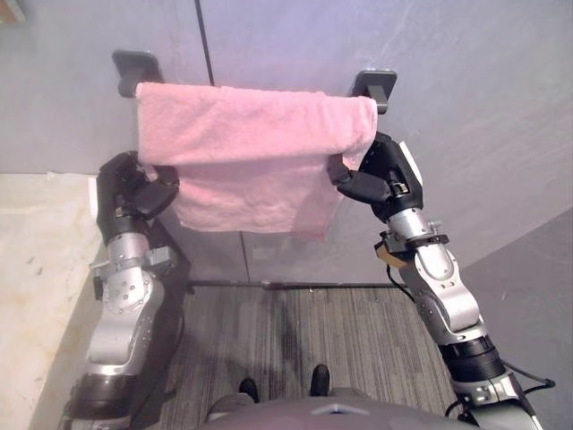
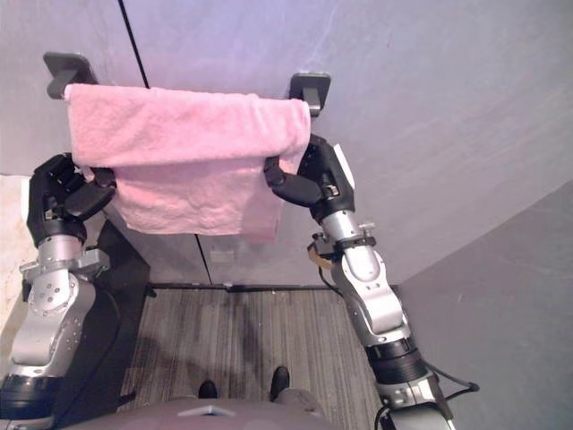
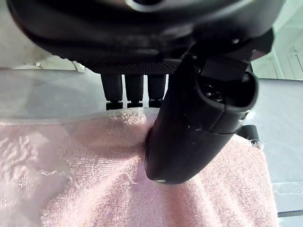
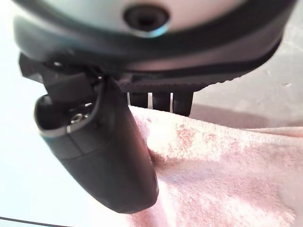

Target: Organize the bathroom.

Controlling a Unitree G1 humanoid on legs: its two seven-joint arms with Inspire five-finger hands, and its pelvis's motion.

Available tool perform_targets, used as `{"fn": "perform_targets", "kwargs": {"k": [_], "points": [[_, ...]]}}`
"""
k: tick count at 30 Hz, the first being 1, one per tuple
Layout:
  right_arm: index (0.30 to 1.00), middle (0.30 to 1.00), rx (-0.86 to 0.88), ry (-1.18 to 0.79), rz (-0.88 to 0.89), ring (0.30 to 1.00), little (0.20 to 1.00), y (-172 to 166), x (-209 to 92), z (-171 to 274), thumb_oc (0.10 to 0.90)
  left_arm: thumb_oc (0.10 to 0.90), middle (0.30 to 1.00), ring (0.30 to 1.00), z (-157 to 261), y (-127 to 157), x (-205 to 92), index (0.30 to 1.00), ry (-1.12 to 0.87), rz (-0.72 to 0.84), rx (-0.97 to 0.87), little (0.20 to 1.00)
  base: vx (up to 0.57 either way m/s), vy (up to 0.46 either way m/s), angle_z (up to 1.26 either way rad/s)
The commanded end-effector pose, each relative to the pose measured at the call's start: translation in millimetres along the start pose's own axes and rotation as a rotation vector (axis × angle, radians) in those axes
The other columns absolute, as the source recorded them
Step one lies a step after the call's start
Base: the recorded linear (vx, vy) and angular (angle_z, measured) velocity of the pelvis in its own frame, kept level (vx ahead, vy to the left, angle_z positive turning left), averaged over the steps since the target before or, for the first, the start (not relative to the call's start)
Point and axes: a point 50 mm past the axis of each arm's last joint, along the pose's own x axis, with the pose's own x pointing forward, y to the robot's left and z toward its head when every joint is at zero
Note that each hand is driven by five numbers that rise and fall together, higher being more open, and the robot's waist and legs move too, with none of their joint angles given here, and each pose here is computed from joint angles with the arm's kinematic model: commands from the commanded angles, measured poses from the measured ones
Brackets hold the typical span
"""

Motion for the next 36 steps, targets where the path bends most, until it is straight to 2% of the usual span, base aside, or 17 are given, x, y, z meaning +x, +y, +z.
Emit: {"fn": "perform_targets", "kwargs": {"k": [1, 5, 11, 15, 19, 22, 25, 26, 27, 30, 36], "points": [[0.9, 0.9, -0.02, 0.006, 0.024, 0.9, 0.9, -3.2, -14.9, -5.2, 0.8, 0.8, 0.9, 0.9, 24.3, 2.5, 19.9, 0.9, -0.145, 0.025, -0.04, 0.9, 0.0, 0.0, 0.0], [0.9, 0.9, -0.037, 0.06, -0.007, 0.9, 0.9, -5.3, -18.3, -15.5, 0.8, 0.8, 0.9, 0.9, 6.4, -5.8, 15.5, 0.9, -0.043, -0.023, -0.015, 0.9, -0.03, -0.003, 0.0], [0.9, 0.9, -0.101, 0.084, -0.115, 0.9, 0.9, -18.7, -33.7, -25.2, 0.8, 0.8, 0.9, 0.9, -17.8, 3.1, 5.3, 0.9, 0.066, -0.013, 0.041, 0.9, -0.05, -0.01, -0.05], [0.9, 0.9, -0.146, 0.092, -0.248, 0.9, 0.9, -33.7, -51.3, -32.0, 0.8, 0.8, 0.9, 0.9, -39.5, 17.6, -6.5, 0.9, 0.173, 0.035, 0.057, 0.9, -0.08, 0.006, -0.09], [0.9, 0.9, -0.209, 0.137, -0.361, 0.9, 0.9, -50.4, -84.6, -45.4, 0.8, 0.8, 0.9, 0.9, -72.1, 45.5, -34.9, 0.9, 0.324, 0.161, 0.029, 0.9, -0.11, 0.009, -0.09], [0.9, 0.9, -0.287, 0.26, -0.432, 0.9, 0.9, -59.7, -112.3, -69.2, 0.8, 0.8, 0.9, 0.9, -104.5, 63.7, -63.2, 0.9, 0.485, 0.243, 0.031, 0.9, -0.13, -0.016, -0.09], [0.9, 0.9, -0.349, 0.32, -0.466, 0.9, 0.9, -64.8, -129.4, -82.4, 0.8, 0.8, 0.9, 0.9, -121.6, 73.4, -79.3, 0.9, 0.541, 0.256, 0.147, 0.9, -0.12, -0.065, -0.07], [0.9, 0.9, -0.375, 0.406, -0.533, 0.9, 0.9, -70.2, -148.7, -95.1, 0.8, 0.8, 0.9, 0.9, -137.7, 77.0, -90.8, 0.9, 0.611, 0.246, 0.234, 0.9, -0.22, -0.12, 0.1], [0.9, 0.9, -0.369, 0.475, -0.597, 0.9, 0.9, -73.7, -161.8, -105.9, 0.8, 0.8, 0.9, 0.9, -150.8, 79.0, -98.2, 0.9, 0.667, 0.222, 0.29, 0.9, -0.27, -0.127, 0.24], [0.9, 0.9, -0.318, 0.609, -0.725, 0.9, 0.9, -74.6, -179.2, -127.9, 0.8, 0.8, 0.9, 0.9, -172.2, 79.8, -110.4, 0.9, 0.809, 0.207, 0.301, 0.9, -0.29, -0.097, 0.86], [0.9, 0.9, -0.286, 0.869, -0.897, 0.9, 0.9, -76.2, -209.9, -162.4, 0.8, 0.8, 0.9, 0.9, -208.5, 82.2, -162.5, 0.9, 1.118, 0.242, 0.297, 0.9, -0.28, -0.15, 0.4]]}}
